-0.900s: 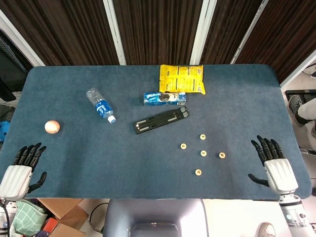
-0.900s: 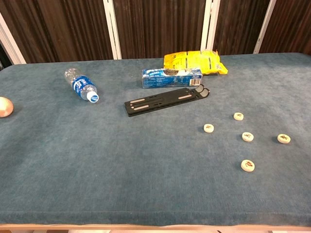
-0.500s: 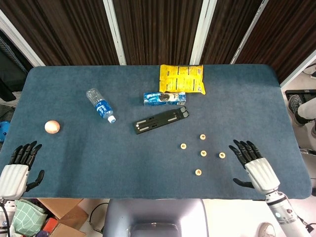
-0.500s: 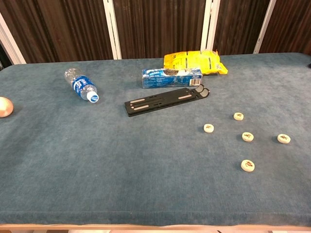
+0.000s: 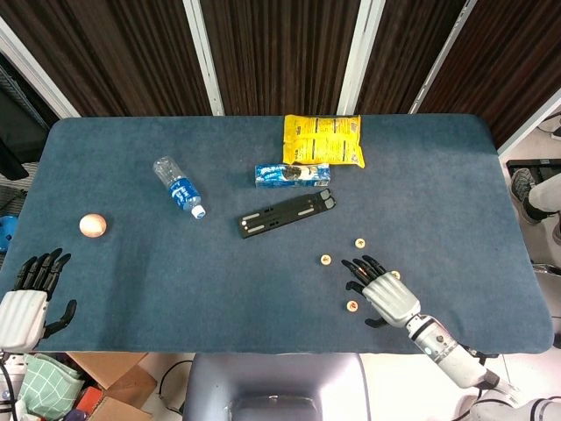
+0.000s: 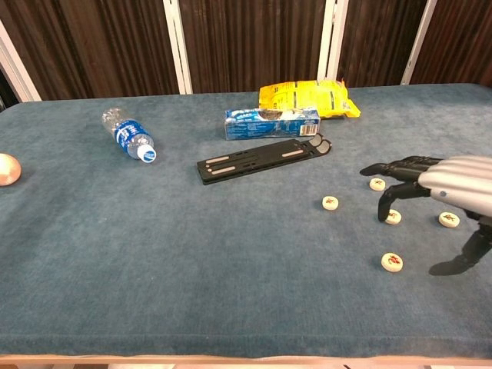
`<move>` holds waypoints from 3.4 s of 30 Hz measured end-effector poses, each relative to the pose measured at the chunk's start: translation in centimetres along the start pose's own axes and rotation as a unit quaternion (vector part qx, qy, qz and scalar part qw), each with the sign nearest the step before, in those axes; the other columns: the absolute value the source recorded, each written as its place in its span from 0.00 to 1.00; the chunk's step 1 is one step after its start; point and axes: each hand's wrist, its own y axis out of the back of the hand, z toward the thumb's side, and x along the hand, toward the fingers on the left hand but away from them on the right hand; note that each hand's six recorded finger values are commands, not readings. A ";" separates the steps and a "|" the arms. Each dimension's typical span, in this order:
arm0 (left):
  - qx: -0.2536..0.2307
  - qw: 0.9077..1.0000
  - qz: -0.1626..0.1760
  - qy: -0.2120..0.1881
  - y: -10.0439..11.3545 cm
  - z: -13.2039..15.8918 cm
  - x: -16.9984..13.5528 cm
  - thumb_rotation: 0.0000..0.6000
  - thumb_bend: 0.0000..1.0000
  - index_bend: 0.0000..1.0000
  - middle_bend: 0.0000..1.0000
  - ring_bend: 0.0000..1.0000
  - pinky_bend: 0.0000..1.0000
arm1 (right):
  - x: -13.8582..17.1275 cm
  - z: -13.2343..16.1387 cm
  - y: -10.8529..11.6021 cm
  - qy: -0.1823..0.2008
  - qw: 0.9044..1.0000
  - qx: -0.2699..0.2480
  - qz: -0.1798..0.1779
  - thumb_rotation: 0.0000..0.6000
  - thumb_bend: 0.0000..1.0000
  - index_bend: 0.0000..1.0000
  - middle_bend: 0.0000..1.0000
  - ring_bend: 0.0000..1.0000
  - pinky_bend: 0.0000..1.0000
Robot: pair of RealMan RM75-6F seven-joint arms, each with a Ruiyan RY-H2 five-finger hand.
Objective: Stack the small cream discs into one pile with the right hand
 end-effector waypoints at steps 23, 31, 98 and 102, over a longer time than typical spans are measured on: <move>-0.006 1.000 0.004 -0.010 0.4 0.3 -0.5 1.00 0.44 0.00 0.01 0.00 0.07 | -2.4 0.1 -3.2 0.000 0.999 0.017 0.041 1.00 0.45 0.61 0.00 0.00 0.00; -0.009 1.000 0.006 -0.010 0.5 0.4 -0.6 1.00 0.44 0.00 0.01 0.00 0.07 | -2.6 0.1 -3.4 -0.004 0.999 0.019 0.045 1.00 0.46 0.59 0.00 0.00 0.00; -0.015 1.000 -0.002 -0.012 0.3 0.5 -0.1 1.00 0.44 0.00 0.01 0.00 0.07 | -4.6 -5.3 0.2 -0.113 0.993 -0.017 0.006 1.00 0.39 0.40 0.00 0.00 0.00; -0.016 1.000 -0.001 -0.011 0.3 0.4 -0.1 1.00 0.44 0.00 0.01 0.00 0.07 | -2.1 -5.5 1.2 -0.108 0.994 -0.004 -0.016 1.00 0.37 0.41 0.00 0.00 0.00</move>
